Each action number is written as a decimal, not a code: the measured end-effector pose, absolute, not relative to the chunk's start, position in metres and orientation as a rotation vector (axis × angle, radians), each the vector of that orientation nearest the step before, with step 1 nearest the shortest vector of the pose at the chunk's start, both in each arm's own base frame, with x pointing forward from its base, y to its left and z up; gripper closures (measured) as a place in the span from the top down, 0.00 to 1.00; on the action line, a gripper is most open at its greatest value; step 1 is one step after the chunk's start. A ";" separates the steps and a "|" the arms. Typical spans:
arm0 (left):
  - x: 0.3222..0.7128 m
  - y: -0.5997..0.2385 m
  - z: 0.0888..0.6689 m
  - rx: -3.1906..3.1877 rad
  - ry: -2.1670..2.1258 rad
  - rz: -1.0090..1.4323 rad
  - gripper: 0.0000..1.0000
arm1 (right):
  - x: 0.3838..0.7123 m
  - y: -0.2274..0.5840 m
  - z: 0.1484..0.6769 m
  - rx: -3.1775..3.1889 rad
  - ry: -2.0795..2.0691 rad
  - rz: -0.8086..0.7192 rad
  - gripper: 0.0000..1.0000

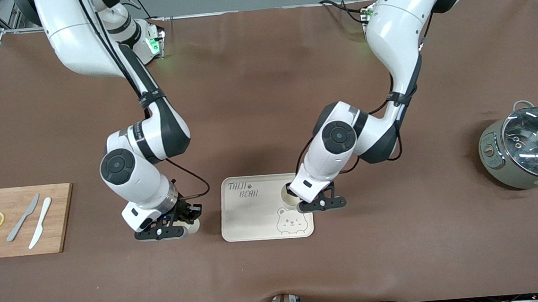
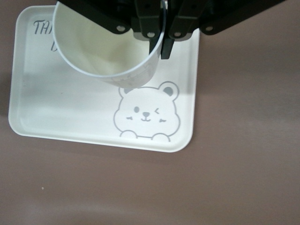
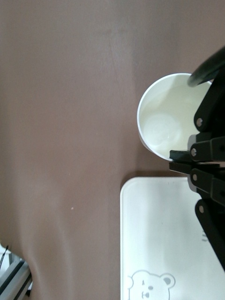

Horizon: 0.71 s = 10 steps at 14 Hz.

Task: Place white IKEA cup upright on tray with both arms
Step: 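Lower both cups upright onto the tray side by side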

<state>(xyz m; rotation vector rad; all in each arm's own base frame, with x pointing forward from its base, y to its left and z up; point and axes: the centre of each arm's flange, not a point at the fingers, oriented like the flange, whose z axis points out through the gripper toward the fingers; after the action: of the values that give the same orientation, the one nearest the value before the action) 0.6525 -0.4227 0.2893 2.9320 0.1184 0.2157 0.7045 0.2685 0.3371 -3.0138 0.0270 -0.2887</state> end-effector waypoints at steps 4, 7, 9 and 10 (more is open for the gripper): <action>0.644 -0.445 0.249 2.915 0.124 0.231 0.04 | 0.698 0.287 0.339 -3.007 0.040 -0.288 0.04; 0.636 -0.452 0.230 2.933 0.110 0.199 0.04 | 0.693 0.301 0.334 -3.003 0.055 -0.282 0.04; 0.634 -0.451 0.223 2.955 0.108 0.173 0.04 | 0.686 0.320 0.326 -2.998 0.045 -0.284 0.04; 0.634 -0.448 0.221 2.967 0.110 0.162 0.04 | 0.682 0.330 0.320 -2.998 0.042 -0.278 0.04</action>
<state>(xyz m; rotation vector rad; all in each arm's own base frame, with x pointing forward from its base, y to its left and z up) 0.6345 -0.4483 0.2212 2.9672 0.1102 0.1616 0.6816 0.3296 0.3199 -2.9983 0.0420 -0.2776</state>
